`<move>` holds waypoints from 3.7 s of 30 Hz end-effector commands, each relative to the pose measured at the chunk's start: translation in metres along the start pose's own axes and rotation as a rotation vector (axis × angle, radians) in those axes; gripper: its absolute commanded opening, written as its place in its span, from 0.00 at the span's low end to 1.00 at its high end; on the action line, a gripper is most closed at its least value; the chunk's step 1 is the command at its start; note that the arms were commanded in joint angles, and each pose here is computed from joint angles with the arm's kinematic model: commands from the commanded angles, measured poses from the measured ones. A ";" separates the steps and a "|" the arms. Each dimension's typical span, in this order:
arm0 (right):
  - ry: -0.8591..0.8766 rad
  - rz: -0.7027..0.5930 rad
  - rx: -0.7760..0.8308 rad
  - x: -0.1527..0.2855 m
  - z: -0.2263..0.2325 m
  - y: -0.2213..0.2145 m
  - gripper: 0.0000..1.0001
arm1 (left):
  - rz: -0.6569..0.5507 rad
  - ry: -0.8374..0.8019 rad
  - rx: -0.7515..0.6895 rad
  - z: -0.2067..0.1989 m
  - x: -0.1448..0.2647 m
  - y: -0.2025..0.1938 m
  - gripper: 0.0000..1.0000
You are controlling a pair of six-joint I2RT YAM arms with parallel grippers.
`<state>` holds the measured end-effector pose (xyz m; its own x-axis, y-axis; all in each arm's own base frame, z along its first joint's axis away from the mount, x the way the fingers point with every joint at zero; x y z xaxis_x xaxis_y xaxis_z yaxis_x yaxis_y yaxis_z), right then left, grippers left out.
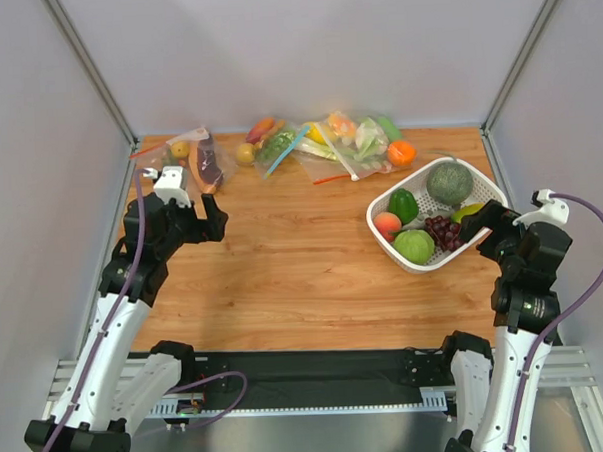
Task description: Open the zip-top bag and remove the fake food
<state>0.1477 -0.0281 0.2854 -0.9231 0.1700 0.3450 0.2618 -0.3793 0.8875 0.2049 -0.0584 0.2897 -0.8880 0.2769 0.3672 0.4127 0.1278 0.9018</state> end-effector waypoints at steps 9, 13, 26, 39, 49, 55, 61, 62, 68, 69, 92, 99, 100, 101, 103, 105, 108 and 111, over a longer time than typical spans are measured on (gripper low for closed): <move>0.004 -0.038 0.027 0.001 0.000 0.005 0.98 | 0.059 0.003 0.022 -0.001 -0.008 0.004 0.99; 0.005 -0.041 0.029 0.001 0.000 0.004 0.97 | 0.085 -0.018 0.024 -0.002 -0.012 -0.002 0.99; 0.024 -0.043 0.015 0.007 0.000 -0.005 0.97 | 0.055 -0.115 -0.058 -0.044 -0.028 0.026 0.95; 0.046 -0.062 0.003 0.013 0.002 -0.010 0.98 | 0.172 -0.333 0.009 -0.168 -0.124 0.046 0.96; 0.070 -0.052 -0.017 0.017 0.004 -0.018 0.98 | 0.214 -0.419 0.137 -0.245 -0.198 0.032 0.96; 0.118 -0.065 -0.010 0.026 0.009 -0.020 0.98 | 0.224 -0.391 0.152 -0.281 -0.233 0.008 0.96; 0.137 -0.079 -0.002 0.031 0.011 -0.020 0.97 | 0.216 -0.301 0.202 -0.282 -0.257 -0.009 0.95; 0.136 -0.077 -0.006 0.031 0.010 -0.021 0.97 | 0.206 -0.280 0.206 -0.281 -0.260 -0.010 0.95; 0.138 -0.082 -0.008 0.031 0.010 -0.022 0.97 | 0.181 -0.246 0.215 -0.281 -0.273 -0.017 0.95; 0.140 -0.084 -0.006 0.031 0.011 -0.021 0.97 | 0.185 -0.244 0.215 -0.282 -0.277 -0.019 0.95; 0.158 -0.091 -0.010 0.030 0.012 -0.023 0.97 | 0.208 -0.161 0.281 -0.259 -0.340 -0.054 0.93; 0.170 -0.091 -0.010 0.029 0.012 -0.023 0.97 | 0.179 -0.159 0.332 -0.257 -0.357 -0.058 0.91; 0.172 -0.088 -0.012 0.029 0.012 -0.024 0.97 | 0.182 -0.160 0.334 -0.257 -0.361 -0.062 0.89; 0.176 -0.092 -0.010 0.028 0.013 -0.023 0.97 | 0.168 -0.171 0.341 -0.259 -0.362 -0.056 0.87; 0.175 -0.093 -0.013 0.028 0.012 -0.024 0.97 | 0.170 -0.174 0.345 -0.261 -0.365 -0.059 0.84; 0.182 -0.088 -0.013 0.027 0.013 -0.024 0.97 | 0.159 -0.172 0.355 -0.261 -0.367 -0.058 0.74; 0.189 -0.090 -0.010 0.027 0.014 -0.024 0.97 | 0.151 -0.174 0.364 -0.262 -0.367 -0.057 0.61; 0.191 -0.089 -0.010 0.027 0.014 -0.025 0.97 | 0.137 -0.185 0.372 -0.264 -0.366 -0.053 0.47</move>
<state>0.1188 -0.0039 0.2728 -0.9697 0.0488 0.2393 0.2029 -0.3841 0.9007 0.4465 -0.4106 0.1382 -0.7388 0.4540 0.4980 0.6606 0.3416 0.6686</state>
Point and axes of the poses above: each gripper's point midway between its finger pads, its own x axis back along the fingers, its own z axis along the line the jaws close on, y = z × x, the point moved 9 cm from there along x, back along the fingers, and after that the axes turned 2 degrees about x, right-handed, at the moved point
